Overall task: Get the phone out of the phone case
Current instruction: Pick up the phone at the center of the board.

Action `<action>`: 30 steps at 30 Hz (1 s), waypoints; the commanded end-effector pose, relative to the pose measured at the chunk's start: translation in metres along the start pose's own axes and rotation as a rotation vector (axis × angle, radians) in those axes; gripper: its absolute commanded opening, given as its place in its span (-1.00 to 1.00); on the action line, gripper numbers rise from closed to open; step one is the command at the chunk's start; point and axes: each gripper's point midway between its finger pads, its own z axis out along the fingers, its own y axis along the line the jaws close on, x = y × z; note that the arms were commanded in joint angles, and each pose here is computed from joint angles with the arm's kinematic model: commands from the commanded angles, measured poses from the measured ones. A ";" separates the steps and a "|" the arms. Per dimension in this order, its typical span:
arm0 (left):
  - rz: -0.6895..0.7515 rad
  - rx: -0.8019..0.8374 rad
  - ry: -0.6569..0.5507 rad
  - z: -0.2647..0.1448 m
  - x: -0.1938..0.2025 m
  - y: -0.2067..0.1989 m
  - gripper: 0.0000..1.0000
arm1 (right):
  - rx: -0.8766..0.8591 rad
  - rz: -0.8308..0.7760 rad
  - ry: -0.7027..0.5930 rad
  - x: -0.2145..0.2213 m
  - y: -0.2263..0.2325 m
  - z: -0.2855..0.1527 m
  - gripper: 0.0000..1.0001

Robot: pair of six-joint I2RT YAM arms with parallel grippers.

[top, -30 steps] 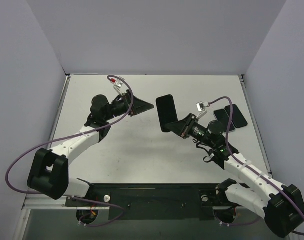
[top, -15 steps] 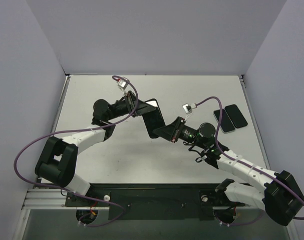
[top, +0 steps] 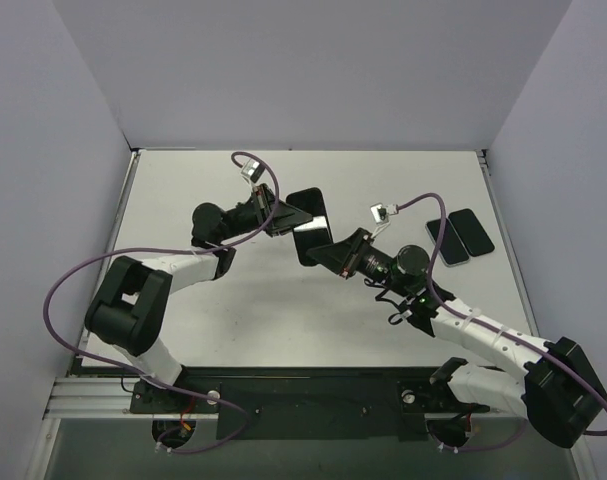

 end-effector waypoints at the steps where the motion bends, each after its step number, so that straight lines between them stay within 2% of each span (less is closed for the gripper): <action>1: 0.206 0.233 0.050 -0.003 0.012 -0.059 -0.60 | -0.127 -0.100 -0.089 -0.028 0.042 0.009 -1.00; 2: 0.224 0.236 0.049 -0.004 0.012 -0.060 -0.68 | -0.125 -0.108 -0.073 -0.027 0.043 0.011 -1.00; 3: 0.225 0.224 0.046 -0.004 0.011 -0.060 -0.85 | -0.102 -0.115 -0.038 -0.021 0.038 0.011 -1.00; 5: 0.244 0.193 0.025 -0.006 0.006 -0.057 -1.00 | -0.061 -0.131 -0.001 -0.014 0.030 0.008 -1.00; 8: 0.308 0.173 0.001 -0.010 0.002 -0.062 -1.00 | -0.006 -0.201 0.039 -0.009 0.023 -0.001 -0.96; 10: 0.337 0.153 -0.001 -0.010 0.000 -0.063 -1.00 | 0.117 -0.214 0.116 0.002 0.001 -0.010 -0.68; 11: 0.344 0.135 0.000 -0.011 -0.002 -0.060 -1.00 | 0.144 -0.230 0.133 0.002 -0.002 -0.013 -0.41; 12: 0.362 0.135 0.003 -0.011 -0.001 -0.064 -1.00 | 0.179 -0.254 0.180 0.005 -0.005 -0.017 -0.26; 13: 0.390 0.131 0.008 -0.011 -0.001 -0.065 -1.00 | 0.196 -0.272 0.207 0.008 -0.007 -0.021 0.01; 15: 0.439 0.117 0.025 -0.012 0.000 -0.068 -1.00 | 0.210 -0.310 0.248 0.007 -0.003 -0.026 0.18; 19: 0.528 0.054 0.059 -0.012 0.003 -0.069 -1.00 | 0.185 -0.393 0.352 0.017 0.002 -0.041 0.23; 21: 0.549 0.053 0.077 -0.013 0.007 -0.074 -1.00 | 0.081 -0.411 0.405 0.026 0.021 -0.048 0.19; 30: 0.541 0.137 0.153 -0.011 0.022 -0.084 -1.00 | -0.095 -0.446 0.441 0.024 0.053 -0.048 -0.12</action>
